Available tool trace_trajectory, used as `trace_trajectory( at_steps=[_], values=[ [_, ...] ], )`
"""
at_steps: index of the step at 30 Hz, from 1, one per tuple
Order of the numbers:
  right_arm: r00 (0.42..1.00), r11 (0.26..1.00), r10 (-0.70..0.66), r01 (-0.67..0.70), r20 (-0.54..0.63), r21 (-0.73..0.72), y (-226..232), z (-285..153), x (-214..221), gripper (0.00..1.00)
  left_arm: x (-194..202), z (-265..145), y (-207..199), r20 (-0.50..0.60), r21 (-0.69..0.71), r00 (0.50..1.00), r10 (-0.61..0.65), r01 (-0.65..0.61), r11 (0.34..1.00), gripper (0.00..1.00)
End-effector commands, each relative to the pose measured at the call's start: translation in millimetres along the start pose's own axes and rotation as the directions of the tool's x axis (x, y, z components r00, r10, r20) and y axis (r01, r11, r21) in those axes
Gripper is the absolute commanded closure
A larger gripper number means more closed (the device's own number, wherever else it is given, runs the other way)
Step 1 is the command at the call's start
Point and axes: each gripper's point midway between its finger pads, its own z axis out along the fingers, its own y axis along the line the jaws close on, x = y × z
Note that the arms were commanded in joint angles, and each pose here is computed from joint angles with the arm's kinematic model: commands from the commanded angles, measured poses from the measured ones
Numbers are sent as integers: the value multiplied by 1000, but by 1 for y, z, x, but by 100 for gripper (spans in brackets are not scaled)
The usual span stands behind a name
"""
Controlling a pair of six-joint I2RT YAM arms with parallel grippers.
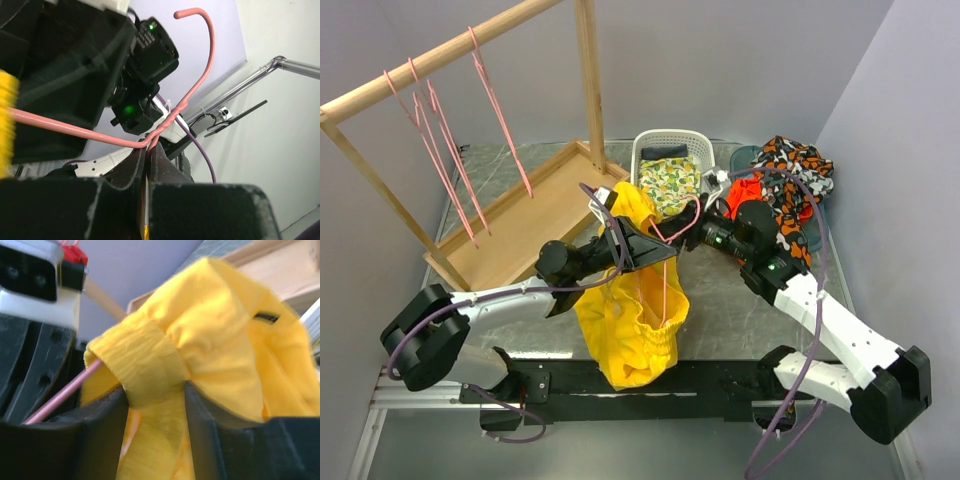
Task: Place the shorts on the hanger
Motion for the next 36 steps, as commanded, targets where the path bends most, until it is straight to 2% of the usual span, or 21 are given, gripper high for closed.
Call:
trace_trajectory(
  at_steps=[1, 4, 5, 9, 13, 15, 16, 17, 22, 24, 25, 28, 33, 36],
  values=[
    [996, 999, -18, 13, 84, 49, 0, 10, -40, 71, -2, -7, -113, 53, 434, 983, 173, -179, 883, 99],
    [993, 990, -13, -3, 115, 142, -12, 11, -56, 85, 3, -4, -114, 34, 432, 984, 175, -172, 885, 99],
    [990, 988, -17, -4, 137, 153, -10, 10, -67, 87, 5, -3, -115, 29, 433, 983, 182, -177, 884, 99],
    [989, 977, -10, -21, 145, 213, -17, 13, -85, 91, 12, 0, -119, 18, 434, 981, 193, -182, 883, 99],
    [995, 961, 16, -42, 98, 273, -32, 22, -78, 91, 15, 1, -123, 21, 432, 978, 209, -197, 880, 99],
    [996, 965, 15, -37, 86, 261, -29, 20, -75, 84, 12, 3, -118, 35, 402, 978, 207, -203, 893, 99],
    [995, 964, 20, -45, 96, 260, -28, 17, -75, 71, 10, 2, -119, 56, 395, 971, 231, -234, 888, 99],
    [995, 961, 28, -53, 93, 273, -32, 13, -68, 62, 8, 3, -117, 66, 380, 969, 239, -246, 892, 99],
    [989, 909, 36, -94, 147, 407, -35, -30, -76, 35, -1, 7, -108, 122, 308, 947, 297, -321, 896, 99],
    [981, 889, 43, -125, 191, 441, -31, -49, -86, 31, -3, 8, -106, 135, 300, 942, 307, -334, 894, 99],
    [976, 855, 64, -160, 206, 493, -39, -60, -84, 30, -4, 8, -106, 144, 295, 938, 314, -344, 892, 99],
    [959, 818, 72, -213, 274, 534, -37, -91, -90, 29, -9, 10, -99, 166, 270, 929, 330, -365, 891, 99],
    [920, 867, 50, -232, 388, 440, 11, -137, -120, 29, -18, 14, -80, 192, 194, 922, 336, -371, 908, 99],
    [925, 886, 50, -215, 376, 410, 29, -145, -128, 30, -21, 19, -71, 190, 175, 922, 339, -371, 912, 99]
  ],
)
